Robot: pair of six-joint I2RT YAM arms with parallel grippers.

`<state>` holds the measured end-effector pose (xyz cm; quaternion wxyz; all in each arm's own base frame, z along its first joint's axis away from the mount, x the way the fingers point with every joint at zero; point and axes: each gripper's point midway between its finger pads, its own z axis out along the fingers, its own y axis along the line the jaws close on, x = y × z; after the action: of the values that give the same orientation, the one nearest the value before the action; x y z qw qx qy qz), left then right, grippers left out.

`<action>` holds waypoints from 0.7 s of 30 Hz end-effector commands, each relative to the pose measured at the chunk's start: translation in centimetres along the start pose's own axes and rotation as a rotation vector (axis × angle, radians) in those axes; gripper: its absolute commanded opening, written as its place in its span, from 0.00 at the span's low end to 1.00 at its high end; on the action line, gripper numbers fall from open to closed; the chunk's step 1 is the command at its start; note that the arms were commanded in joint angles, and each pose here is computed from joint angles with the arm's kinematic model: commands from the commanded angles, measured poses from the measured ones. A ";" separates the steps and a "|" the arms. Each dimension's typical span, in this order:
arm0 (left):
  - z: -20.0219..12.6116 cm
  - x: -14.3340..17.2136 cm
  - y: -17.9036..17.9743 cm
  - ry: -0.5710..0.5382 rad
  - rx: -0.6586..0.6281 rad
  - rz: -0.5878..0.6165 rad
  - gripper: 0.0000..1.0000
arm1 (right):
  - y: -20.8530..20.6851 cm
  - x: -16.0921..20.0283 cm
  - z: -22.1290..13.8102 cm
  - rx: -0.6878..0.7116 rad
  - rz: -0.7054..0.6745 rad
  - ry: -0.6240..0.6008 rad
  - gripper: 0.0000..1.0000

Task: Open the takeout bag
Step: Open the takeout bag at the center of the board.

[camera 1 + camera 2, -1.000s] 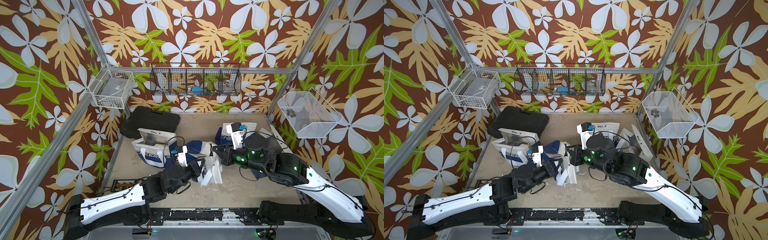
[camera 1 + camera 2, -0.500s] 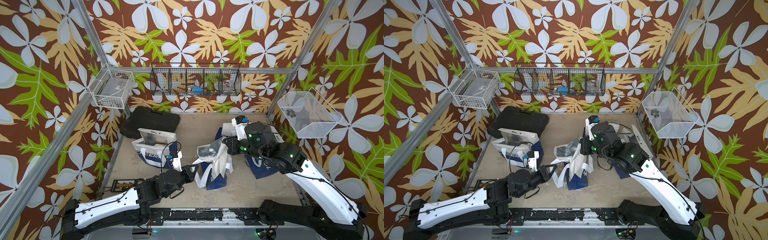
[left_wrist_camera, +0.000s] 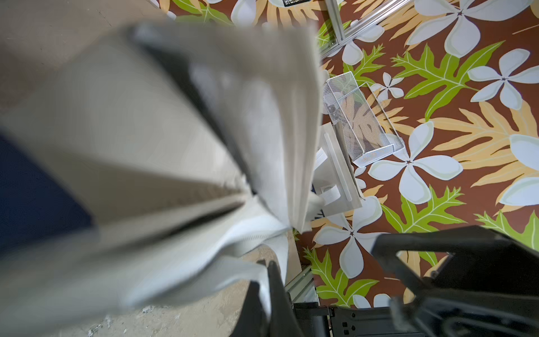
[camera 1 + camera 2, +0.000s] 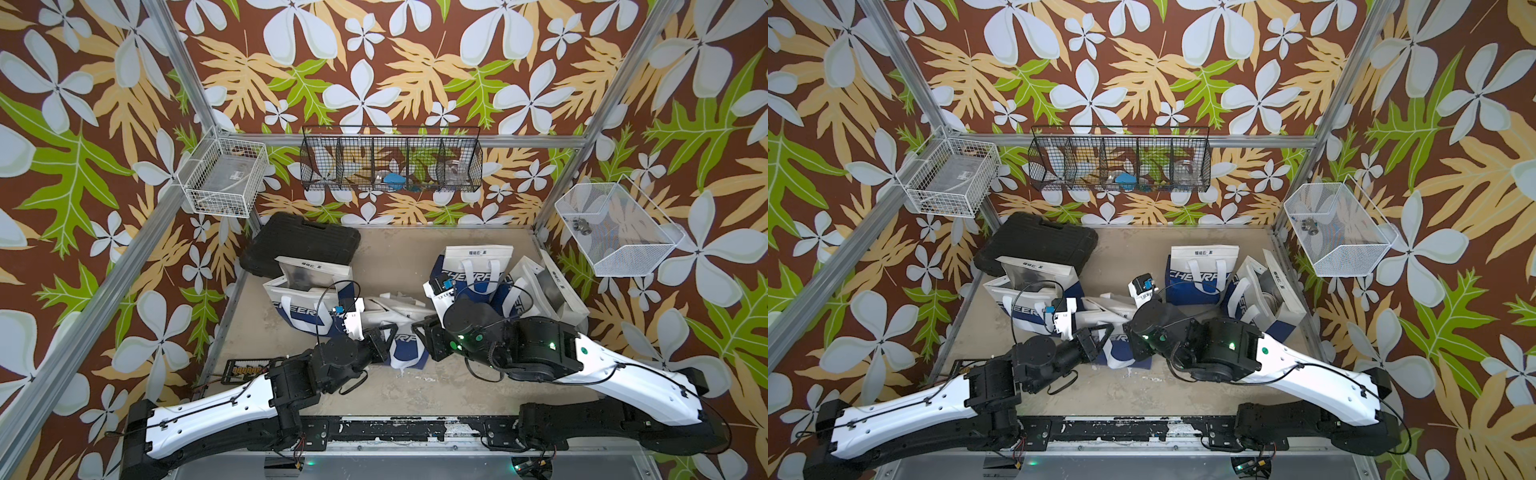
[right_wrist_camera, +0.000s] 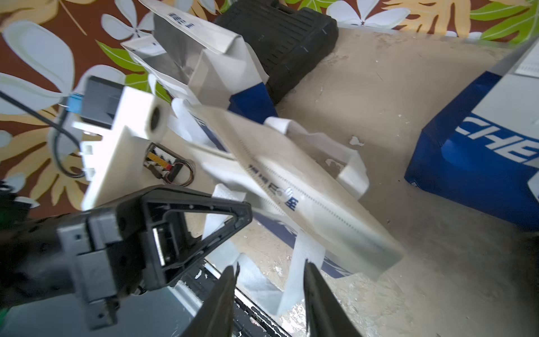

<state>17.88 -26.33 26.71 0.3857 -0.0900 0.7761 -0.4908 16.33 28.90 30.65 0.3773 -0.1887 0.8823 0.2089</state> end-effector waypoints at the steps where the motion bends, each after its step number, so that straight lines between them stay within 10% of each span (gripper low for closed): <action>1: -0.3 -0.5 -0.3 -0.021 0.016 0.019 0.00 | 0.0 -1.0 0.9 0.057 0.026 -0.075 0.47; 11: -0.8 -0.8 0.0 -0.036 0.012 0.028 0.00 | -0.7 -3.2 4.4 0.237 -0.240 -0.086 0.56; 21: -1.1 -0.8 0.1 -0.028 0.008 0.024 0.00 | -0.4 -3.1 5.4 0.098 -0.379 -0.057 0.54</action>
<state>17.67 -25.24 27.08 0.3984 -0.0866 0.7710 -0.4892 22.12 30.50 29.18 0.4427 -0.2804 0.8484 0.0751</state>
